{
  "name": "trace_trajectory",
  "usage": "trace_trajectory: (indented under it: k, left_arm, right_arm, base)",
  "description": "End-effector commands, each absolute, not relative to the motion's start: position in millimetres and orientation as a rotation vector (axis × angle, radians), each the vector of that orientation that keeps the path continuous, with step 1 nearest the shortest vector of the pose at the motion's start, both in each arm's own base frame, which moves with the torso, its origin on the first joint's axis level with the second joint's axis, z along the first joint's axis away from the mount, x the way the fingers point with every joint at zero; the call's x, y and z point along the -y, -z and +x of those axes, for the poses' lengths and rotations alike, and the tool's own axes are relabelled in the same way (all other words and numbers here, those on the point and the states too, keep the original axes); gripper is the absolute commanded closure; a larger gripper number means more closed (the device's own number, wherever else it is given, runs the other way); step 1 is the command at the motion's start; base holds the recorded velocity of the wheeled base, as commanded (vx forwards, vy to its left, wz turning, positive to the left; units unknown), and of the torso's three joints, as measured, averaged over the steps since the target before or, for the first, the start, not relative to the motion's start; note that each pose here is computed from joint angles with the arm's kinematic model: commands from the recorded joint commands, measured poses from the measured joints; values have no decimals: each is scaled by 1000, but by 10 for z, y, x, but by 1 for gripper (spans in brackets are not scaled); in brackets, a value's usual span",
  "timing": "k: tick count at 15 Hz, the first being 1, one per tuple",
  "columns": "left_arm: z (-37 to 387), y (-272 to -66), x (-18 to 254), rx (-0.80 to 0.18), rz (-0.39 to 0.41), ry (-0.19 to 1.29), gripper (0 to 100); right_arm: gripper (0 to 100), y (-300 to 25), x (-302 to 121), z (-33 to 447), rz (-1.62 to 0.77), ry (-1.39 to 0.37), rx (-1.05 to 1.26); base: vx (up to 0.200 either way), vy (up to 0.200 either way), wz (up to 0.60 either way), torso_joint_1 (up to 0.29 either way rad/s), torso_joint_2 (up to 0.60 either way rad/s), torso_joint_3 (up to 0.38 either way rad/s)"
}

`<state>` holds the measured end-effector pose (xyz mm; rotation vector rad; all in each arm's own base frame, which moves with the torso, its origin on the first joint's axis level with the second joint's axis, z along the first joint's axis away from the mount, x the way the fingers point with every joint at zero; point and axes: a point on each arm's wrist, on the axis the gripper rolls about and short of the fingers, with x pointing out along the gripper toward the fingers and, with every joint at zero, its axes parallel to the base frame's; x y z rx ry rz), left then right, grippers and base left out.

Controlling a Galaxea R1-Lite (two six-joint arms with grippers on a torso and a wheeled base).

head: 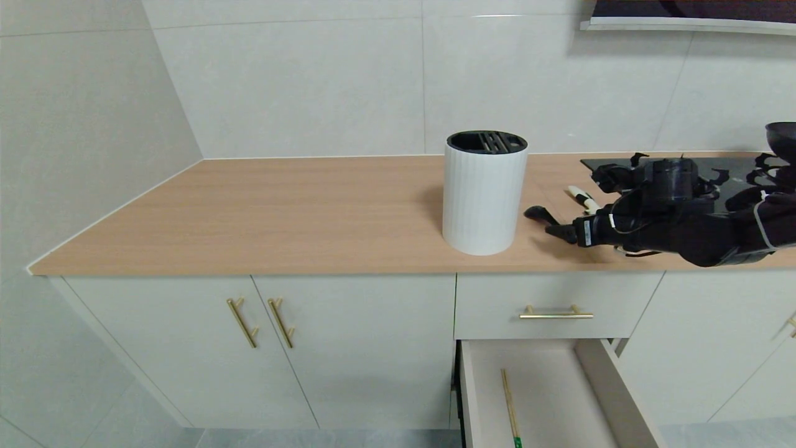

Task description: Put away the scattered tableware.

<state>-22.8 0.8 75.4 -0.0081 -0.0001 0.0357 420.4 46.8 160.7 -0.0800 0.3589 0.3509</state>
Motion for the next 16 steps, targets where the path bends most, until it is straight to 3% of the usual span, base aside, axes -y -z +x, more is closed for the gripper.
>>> trace_trajectory:
  k: [1,12,13,16]
  left_arm:
    - [-228,-753,-8,-1,-8,-37,0]
    - [-228,-753,-8,-1,-9,-37,0]
    - [-228,-755,-8,0,-9,-37,0]
    - [-228,-755,-8,0,-8,-37,0]
  right_arm:
    - [0,-1530,-473,4274,-84,-351,-381]
    - [0,-1342,-475,4444,-133,-294,-422]
    - [100,-1348,-476,4451,-133,-294,-419]
    - [100,-1317,-477,4458,-133,-294,-428]
  base:
    - [0,0,0,0,0,0]
    - [0,0,0,0,0,0]
    - [0,0,0,0,0,0]
    - [0,0,0,0,0,0]
